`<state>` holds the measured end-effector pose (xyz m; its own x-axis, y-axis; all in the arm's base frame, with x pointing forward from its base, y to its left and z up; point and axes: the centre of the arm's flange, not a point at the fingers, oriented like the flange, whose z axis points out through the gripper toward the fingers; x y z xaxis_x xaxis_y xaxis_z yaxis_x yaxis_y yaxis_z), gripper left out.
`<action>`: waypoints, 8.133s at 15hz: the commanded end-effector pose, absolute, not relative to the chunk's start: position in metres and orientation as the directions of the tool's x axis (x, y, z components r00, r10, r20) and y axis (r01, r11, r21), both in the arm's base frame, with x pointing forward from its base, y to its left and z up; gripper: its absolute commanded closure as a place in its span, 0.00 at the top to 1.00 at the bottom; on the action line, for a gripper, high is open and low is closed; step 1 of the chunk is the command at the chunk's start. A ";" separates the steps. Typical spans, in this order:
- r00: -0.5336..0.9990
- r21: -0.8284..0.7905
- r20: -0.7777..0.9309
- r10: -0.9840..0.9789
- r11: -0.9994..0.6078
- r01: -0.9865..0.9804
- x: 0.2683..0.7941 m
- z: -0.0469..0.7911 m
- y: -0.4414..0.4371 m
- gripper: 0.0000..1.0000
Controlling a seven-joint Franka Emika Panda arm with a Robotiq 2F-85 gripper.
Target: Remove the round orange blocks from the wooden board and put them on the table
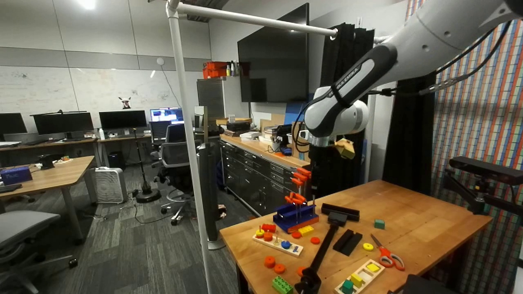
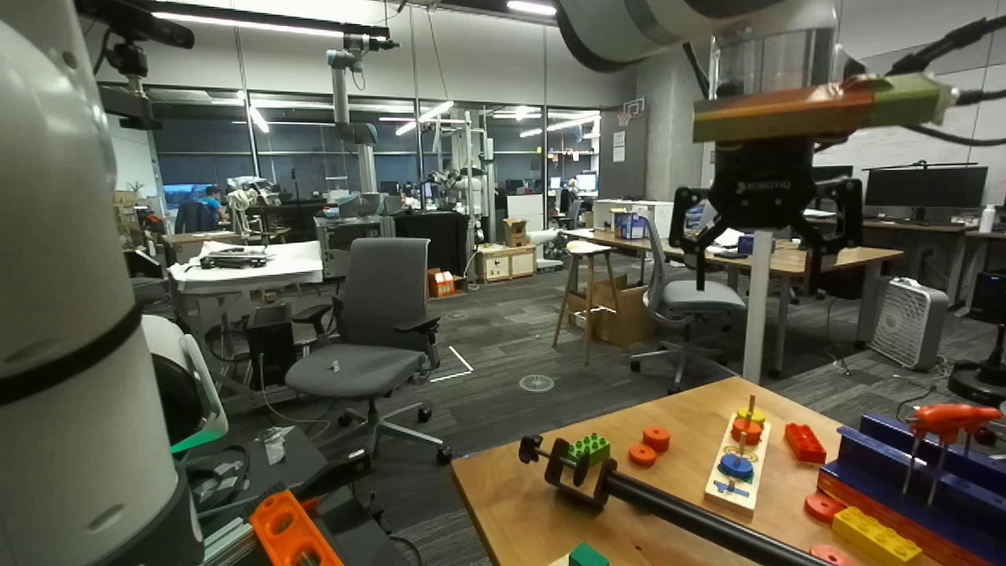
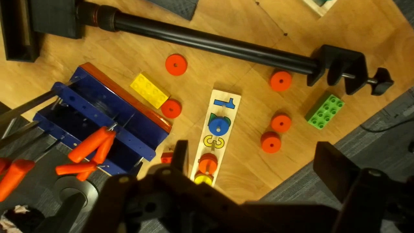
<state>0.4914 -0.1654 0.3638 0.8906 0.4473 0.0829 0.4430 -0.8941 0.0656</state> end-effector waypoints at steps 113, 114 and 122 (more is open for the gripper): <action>0.883 0.041 0.013 0.469 -0.883 0.468 0.731 0.166 -0.079 0.23; 0.880 0.029 0.005 0.474 -0.880 0.474 0.729 0.162 -0.075 0.23; 0.847 -0.068 -0.030 0.530 -0.847 0.528 0.709 0.147 -0.038 0.23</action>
<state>0.7216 -0.0457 0.1396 0.8629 0.5051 -0.0163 0.5044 -0.8628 -0.0340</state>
